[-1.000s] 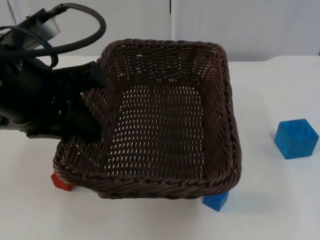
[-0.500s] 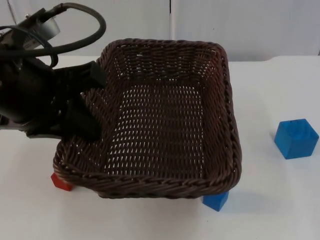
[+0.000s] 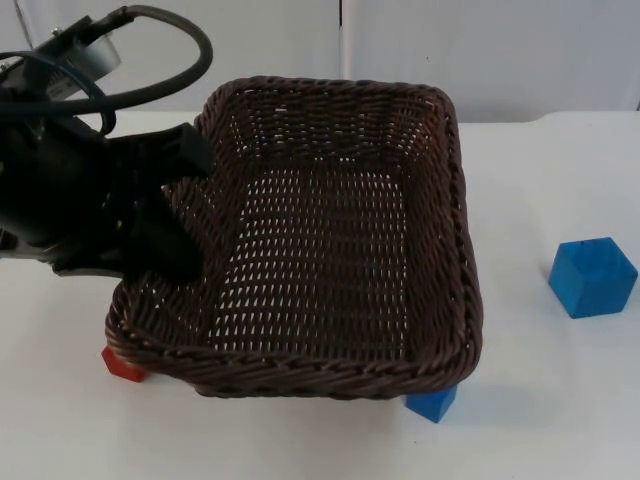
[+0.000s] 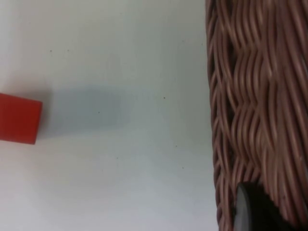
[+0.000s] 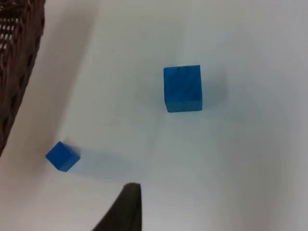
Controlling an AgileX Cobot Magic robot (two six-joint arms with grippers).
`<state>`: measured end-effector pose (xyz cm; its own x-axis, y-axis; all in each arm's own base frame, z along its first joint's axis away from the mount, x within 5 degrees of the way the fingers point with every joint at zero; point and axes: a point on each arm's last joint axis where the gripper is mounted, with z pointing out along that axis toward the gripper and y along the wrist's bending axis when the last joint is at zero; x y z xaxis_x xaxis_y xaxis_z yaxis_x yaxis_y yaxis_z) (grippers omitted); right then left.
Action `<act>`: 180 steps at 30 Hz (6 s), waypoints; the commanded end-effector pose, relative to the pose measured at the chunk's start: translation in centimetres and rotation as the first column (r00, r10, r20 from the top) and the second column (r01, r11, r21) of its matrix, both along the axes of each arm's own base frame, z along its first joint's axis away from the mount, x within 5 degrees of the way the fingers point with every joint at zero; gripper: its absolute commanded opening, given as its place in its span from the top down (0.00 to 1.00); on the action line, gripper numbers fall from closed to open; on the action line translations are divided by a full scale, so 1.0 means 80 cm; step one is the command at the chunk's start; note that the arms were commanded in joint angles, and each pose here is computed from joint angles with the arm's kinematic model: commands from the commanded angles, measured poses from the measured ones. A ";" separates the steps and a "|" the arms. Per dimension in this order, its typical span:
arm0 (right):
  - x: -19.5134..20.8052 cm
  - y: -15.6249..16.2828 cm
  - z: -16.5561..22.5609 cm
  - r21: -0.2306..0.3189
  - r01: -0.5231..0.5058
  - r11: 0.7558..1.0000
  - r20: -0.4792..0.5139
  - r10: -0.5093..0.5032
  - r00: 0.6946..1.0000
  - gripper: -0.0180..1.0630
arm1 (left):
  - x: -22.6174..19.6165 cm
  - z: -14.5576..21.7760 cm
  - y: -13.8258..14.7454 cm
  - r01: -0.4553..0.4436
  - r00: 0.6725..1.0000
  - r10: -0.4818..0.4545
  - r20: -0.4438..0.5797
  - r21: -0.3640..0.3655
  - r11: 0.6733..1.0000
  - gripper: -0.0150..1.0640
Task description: Pick up the basket with the left hand and place the largest block into the basket with the right hand.
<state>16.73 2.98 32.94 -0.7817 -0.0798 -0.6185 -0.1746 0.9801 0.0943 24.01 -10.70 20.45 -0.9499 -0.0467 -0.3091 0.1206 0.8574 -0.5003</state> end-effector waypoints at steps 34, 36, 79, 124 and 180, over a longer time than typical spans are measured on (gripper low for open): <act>0.143 0.042 -0.128 -0.031 -0.046 0.998 -0.243 0.037 0.969 0.01 | 0.002 0.006 -0.002 -0.027 0.999 0.028 0.027 -0.026 0.999 0.99; 0.147 0.047 -0.134 -0.029 -0.046 0.999 -0.234 0.037 0.971 0.01 | 0.002 0.006 -0.002 -0.027 0.999 0.028 0.027 -0.026 0.999 0.99; 0.225 0.066 -0.295 -0.045 0.036 0.998 -0.114 -0.041 0.993 0.64 | 0.003 0.006 -0.001 -0.034 0.998 0.034 0.044 -0.018 0.999 0.99; 0.101 0.040 -0.028 0.003 -0.014 1.000 0.122 0.014 0.992 0.98 | 0.004 0.006 0.001 -0.024 0.998 0.024 0.056 0.002 1.000 0.99; 0.133 0.334 -0.060 -0.201 -0.726 0.658 -0.077 0.728 0.681 0.98 | 0.004 0.006 0.000 -0.027 0.998 0.027 0.054 -0.002 1.000 0.99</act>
<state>27.39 28.94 28.27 -0.4325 -0.7212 -0.5411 -0.8298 0.5531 -0.0740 24.33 -10.56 20.48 -0.9377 -0.0548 -0.3430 0.1263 0.8661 -0.4837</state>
